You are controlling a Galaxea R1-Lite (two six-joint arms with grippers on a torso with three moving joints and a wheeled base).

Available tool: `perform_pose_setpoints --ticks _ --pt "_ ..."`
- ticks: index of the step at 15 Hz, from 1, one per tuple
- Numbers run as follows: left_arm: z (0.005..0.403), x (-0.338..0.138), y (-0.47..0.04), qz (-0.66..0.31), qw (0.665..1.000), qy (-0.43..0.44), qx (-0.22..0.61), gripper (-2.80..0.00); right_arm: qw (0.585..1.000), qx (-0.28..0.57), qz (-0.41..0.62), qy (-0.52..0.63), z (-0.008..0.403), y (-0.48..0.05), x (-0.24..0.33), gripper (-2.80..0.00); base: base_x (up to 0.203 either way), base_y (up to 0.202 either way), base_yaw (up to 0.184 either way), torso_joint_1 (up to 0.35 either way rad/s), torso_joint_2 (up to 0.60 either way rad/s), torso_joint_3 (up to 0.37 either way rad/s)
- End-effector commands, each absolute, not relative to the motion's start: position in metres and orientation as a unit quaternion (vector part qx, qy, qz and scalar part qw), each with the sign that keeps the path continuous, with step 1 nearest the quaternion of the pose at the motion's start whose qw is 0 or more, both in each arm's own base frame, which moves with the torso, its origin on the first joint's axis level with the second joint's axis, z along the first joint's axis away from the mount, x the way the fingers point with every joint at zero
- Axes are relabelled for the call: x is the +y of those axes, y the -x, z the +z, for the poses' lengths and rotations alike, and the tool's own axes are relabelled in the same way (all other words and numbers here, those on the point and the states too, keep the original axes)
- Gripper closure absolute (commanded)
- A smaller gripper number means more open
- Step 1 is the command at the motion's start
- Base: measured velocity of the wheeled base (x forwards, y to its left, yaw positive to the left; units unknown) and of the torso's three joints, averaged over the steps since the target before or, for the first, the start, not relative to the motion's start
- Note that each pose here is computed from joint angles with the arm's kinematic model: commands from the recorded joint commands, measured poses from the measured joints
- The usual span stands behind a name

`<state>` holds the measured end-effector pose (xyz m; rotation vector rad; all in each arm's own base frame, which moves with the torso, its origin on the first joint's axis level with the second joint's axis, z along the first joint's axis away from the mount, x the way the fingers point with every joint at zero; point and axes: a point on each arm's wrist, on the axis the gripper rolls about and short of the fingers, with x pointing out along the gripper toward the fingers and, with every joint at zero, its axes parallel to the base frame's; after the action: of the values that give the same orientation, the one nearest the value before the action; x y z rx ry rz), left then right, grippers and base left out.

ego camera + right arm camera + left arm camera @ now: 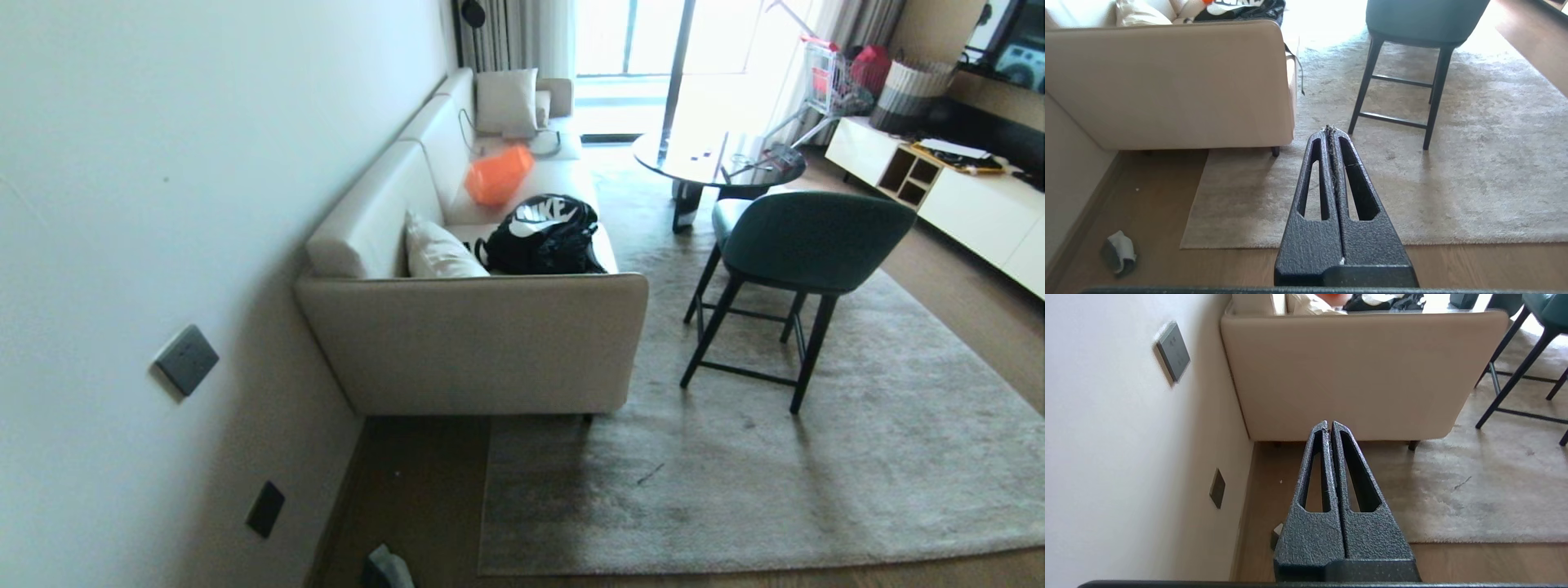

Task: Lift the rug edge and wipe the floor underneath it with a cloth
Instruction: Pick up the rag

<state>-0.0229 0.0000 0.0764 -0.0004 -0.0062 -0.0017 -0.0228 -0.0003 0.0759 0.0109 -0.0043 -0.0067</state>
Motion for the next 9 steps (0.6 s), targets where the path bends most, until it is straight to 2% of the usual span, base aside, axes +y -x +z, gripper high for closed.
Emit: perform_pose_setpoints --ticks 1,9 --pt "0.0764 0.0000 0.0229 -0.001 1.000 0.000 -0.003 0.00 1.000 -0.002 -0.003 -0.005 0.0760 0.0227 -0.0003 0.00 0.000 0.000 0.000 -0.190 0.54 0.349" --pt "0.0764 0.0000 0.0229 -0.001 1.000 0.000 -0.003 0.00 1.000 -0.002 -0.003 -0.005 0.0760 0.0227 -0.0003 0.00 0.000 0.000 0.000 -0.162 0.53 0.363"
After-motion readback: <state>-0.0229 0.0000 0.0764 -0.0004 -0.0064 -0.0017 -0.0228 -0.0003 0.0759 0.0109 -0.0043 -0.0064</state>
